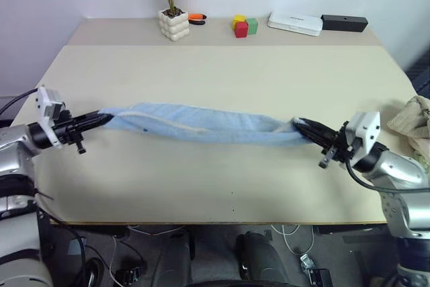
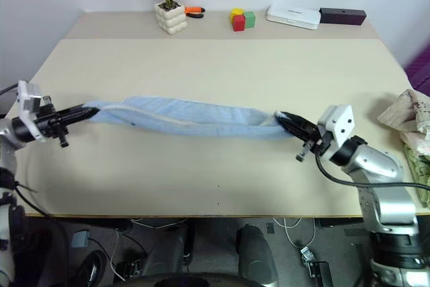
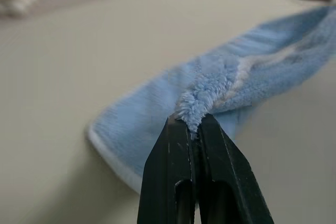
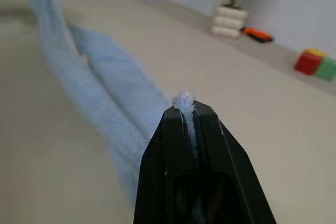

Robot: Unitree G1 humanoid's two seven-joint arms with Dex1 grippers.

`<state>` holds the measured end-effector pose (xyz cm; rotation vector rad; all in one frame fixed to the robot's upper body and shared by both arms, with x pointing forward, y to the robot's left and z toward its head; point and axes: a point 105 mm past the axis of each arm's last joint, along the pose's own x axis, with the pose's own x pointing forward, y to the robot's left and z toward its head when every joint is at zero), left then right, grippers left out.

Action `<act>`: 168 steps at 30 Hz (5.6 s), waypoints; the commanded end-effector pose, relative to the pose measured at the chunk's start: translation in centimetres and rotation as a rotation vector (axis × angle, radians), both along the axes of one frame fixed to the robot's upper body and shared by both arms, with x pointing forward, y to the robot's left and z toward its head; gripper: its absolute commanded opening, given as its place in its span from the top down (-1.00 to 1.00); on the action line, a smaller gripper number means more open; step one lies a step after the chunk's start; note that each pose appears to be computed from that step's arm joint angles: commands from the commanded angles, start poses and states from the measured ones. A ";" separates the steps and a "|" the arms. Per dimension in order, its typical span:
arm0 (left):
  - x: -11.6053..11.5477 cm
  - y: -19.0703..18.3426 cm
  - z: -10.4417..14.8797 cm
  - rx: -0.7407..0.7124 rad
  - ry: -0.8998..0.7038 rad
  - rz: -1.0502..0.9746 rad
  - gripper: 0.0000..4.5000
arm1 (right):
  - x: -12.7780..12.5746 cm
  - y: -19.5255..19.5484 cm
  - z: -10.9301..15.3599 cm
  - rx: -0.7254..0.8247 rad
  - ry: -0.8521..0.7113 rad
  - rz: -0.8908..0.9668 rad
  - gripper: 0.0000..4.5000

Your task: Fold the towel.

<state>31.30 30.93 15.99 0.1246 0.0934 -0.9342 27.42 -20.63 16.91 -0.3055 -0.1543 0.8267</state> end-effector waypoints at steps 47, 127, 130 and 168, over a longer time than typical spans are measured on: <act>3.1 -2.7 -4.8 -0.051 0.119 0.170 1.00 | 4.7 -2.0 -3.0 0.065 -0.095 -0.368 0.97; 5.1 -6.3 -6.9 -0.341 0.130 0.498 0.97 | 6.4 -1.8 -9.2 0.003 0.124 -0.681 1.00; 5.1 -6.1 -6.4 -0.335 0.114 0.501 0.97 | 6.2 -2.7 -9.2 -0.017 0.117 -0.698 1.00; 7.0 -20.0 -4.9 -0.278 0.080 0.358 0.97 | 8.2 10.5 -8.4 0.083 0.100 -0.488 1.00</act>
